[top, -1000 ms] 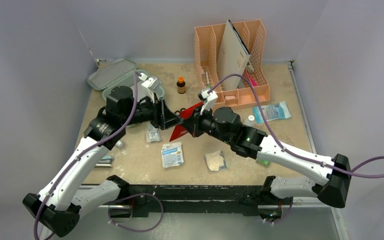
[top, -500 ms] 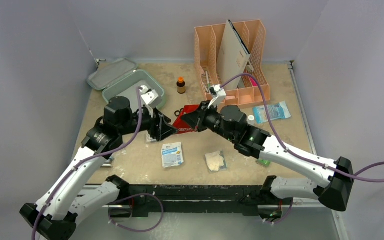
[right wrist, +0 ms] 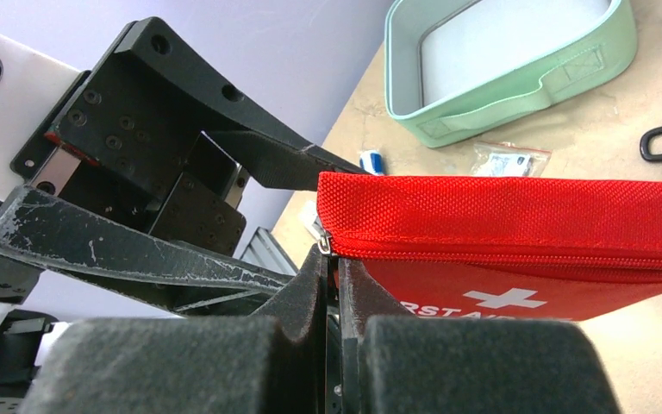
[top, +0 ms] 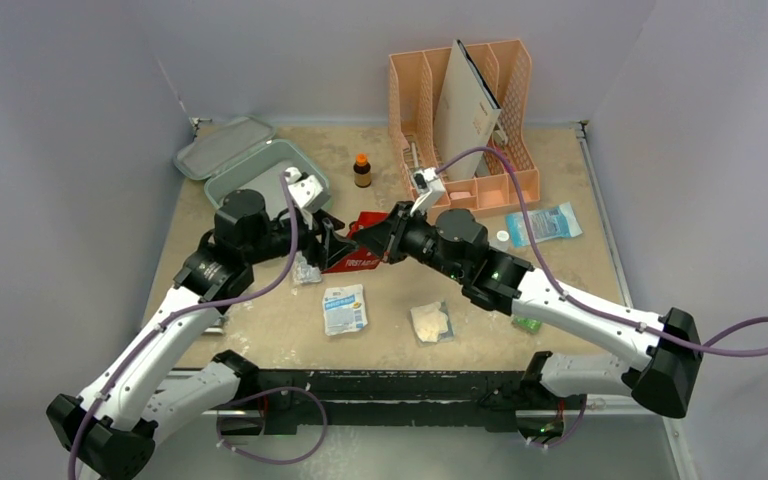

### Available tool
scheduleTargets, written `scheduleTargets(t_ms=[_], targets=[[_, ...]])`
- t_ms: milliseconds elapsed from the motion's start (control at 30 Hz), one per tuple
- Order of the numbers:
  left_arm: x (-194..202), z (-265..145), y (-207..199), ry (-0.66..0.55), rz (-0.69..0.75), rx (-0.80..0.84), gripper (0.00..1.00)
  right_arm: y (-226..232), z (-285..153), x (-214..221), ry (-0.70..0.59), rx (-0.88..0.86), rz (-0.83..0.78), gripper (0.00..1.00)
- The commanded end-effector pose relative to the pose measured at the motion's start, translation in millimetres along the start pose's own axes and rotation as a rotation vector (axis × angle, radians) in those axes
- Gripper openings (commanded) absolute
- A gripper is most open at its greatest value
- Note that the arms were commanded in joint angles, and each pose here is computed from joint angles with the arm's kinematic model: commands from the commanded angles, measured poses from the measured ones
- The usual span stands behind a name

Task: Organize the medicine kit
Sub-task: Zip the medicine pouch.

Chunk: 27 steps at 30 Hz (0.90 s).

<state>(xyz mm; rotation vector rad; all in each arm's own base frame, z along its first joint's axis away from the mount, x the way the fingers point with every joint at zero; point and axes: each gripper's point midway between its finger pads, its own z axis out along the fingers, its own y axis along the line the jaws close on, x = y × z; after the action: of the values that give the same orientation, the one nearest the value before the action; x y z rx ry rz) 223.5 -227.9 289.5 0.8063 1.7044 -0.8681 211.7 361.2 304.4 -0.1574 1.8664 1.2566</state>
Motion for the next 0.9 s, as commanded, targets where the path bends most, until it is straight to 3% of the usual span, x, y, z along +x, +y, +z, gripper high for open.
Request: scheduleTargets(t_ms=[0, 67, 200, 233, 367, 433, 667, 867], targets=[[-11, 2, -1, -0.057, 0.073, 0.023, 0.51, 17, 1, -13, -0.037, -0.062, 0.027, 0.0], [-9, 1, -4, -0.058, 0.091, 0.037, 0.43, 18, 0, -12, -0.033, -0.068, 0.028, 0.0], [-9, -4, -8, -0.065, 0.104, 0.047, 0.02, 25, -5, -4, 0.043, -0.118, -0.029, 0.01], [-9, -5, -10, -0.068, 0.109, 0.052, 0.0, 25, -7, -1, 0.064, -0.126, -0.041, 0.04], [-6, -12, -19, -0.076, 0.126, 0.083, 0.0, 22, -20, 7, 0.119, -0.134, -0.078, 0.18], [-5, -14, -21, -0.081, 0.131, 0.092, 0.0, 20, -26, 10, 0.129, -0.137, -0.1, 0.2], [-8, -19, -29, -0.102, 0.147, 0.119, 0.0, 18, -36, 15, 0.185, -0.157, -0.165, 0.0], [-7, -18, -35, -0.107, 0.137, 0.157, 0.0, 18, -37, 17, 0.201, -0.176, -0.182, 0.0]])
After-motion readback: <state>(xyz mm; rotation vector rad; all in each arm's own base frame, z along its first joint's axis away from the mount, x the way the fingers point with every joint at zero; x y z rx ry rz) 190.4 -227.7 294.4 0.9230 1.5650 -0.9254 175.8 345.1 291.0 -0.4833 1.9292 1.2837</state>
